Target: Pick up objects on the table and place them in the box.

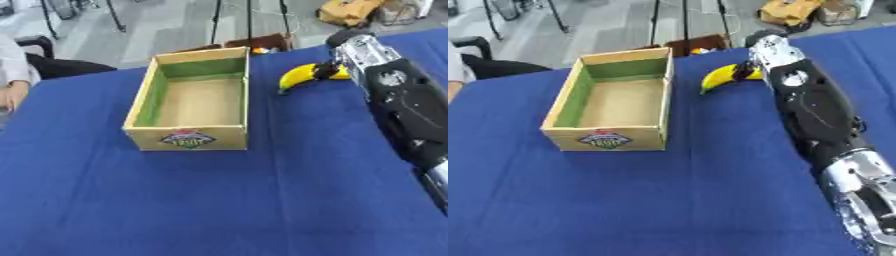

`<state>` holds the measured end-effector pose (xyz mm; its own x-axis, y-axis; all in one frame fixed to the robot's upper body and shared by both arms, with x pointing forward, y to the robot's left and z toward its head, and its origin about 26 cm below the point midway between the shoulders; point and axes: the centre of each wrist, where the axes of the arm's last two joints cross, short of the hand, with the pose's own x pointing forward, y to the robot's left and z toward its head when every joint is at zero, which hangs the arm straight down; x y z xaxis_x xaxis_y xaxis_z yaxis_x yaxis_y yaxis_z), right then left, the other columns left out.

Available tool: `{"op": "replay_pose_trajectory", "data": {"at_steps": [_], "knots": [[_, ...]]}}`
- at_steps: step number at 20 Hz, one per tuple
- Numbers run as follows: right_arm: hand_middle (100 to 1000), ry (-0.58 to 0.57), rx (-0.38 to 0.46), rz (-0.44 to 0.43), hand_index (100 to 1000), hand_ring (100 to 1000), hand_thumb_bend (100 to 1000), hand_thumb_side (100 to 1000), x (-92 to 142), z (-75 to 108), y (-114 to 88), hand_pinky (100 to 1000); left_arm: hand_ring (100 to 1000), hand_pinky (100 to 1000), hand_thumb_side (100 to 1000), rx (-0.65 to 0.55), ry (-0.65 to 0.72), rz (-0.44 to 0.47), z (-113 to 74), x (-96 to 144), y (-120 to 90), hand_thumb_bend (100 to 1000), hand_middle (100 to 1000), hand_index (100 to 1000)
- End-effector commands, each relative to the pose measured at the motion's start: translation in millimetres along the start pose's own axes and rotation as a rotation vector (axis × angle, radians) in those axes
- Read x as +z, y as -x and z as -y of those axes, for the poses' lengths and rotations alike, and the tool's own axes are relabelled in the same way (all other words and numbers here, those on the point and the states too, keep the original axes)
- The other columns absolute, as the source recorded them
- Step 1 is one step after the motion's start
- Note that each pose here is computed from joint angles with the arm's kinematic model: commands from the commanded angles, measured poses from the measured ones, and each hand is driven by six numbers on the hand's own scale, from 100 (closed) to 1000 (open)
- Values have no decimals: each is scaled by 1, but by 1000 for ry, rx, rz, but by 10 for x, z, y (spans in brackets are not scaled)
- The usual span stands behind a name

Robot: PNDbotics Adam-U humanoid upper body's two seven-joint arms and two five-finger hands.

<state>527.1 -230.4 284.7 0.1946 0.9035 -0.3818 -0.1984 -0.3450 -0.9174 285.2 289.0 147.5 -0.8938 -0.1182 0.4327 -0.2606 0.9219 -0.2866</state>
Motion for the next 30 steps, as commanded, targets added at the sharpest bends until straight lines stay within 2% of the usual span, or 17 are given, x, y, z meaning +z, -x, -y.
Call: {"op": "replay_pose_trajectory", "data": {"at_steps": [1,12,14,15,16,17,18,21,22,26,27,29,30], "knots": [[1000,51,-27,-13,1000,980,100,718,50,190,63,927,771,269,830,3,19,29,2,-68,-51,100,780,713],[1000,93,-17,-17,1000,983,100,731,47,177,66,925,772,266,833,7,17,27,8,-61,-49,100,780,709],[1000,89,-16,-13,1000,987,100,656,42,168,68,931,771,265,832,7,17,26,8,-58,-49,100,780,709],[1000,77,-15,-11,1000,990,100,582,36,156,71,940,772,265,832,7,17,26,8,-58,-49,100,780,709],[1000,61,-13,-10,1000,993,202,487,31,146,74,952,772,264,832,7,17,26,8,-57,-49,100,780,709],[1000,46,-9,-11,1000,993,202,487,28,142,77,952,772,264,832,8,17,26,9,-57,-49,100,780,709],[1000,36,-4,-12,1000,995,305,485,29,145,77,964,772,264,831,8,17,26,10,-56,-48,100,780,709],[1000,25,11,-14,1000,1000,433,535,42,176,79,992,772,264,836,9,18,25,11,-54,-48,100,780,709],[1000,25,22,-16,1000,1000,451,550,48,187,83,998,772,264,837,9,17,25,11,-53,-48,100,780,709],[1000,17,52,-32,1000,1000,428,572,63,229,108,1000,772,264,837,11,18,26,14,-57,-48,100,780,709],[1000,21,54,-34,1000,995,333,581,68,241,110,1000,772,264,836,12,18,25,15,-58,-48,100,781,709],[1000,36,56,-37,1000,984,234,595,74,249,116,989,772,264,836,12,19,25,17,-59,-48,100,781,709],[1000,42,56,-38,1000,984,218,596,73,247,117,988,773,264,836,12,18,25,18,-59,-48,100,781,709]]}}
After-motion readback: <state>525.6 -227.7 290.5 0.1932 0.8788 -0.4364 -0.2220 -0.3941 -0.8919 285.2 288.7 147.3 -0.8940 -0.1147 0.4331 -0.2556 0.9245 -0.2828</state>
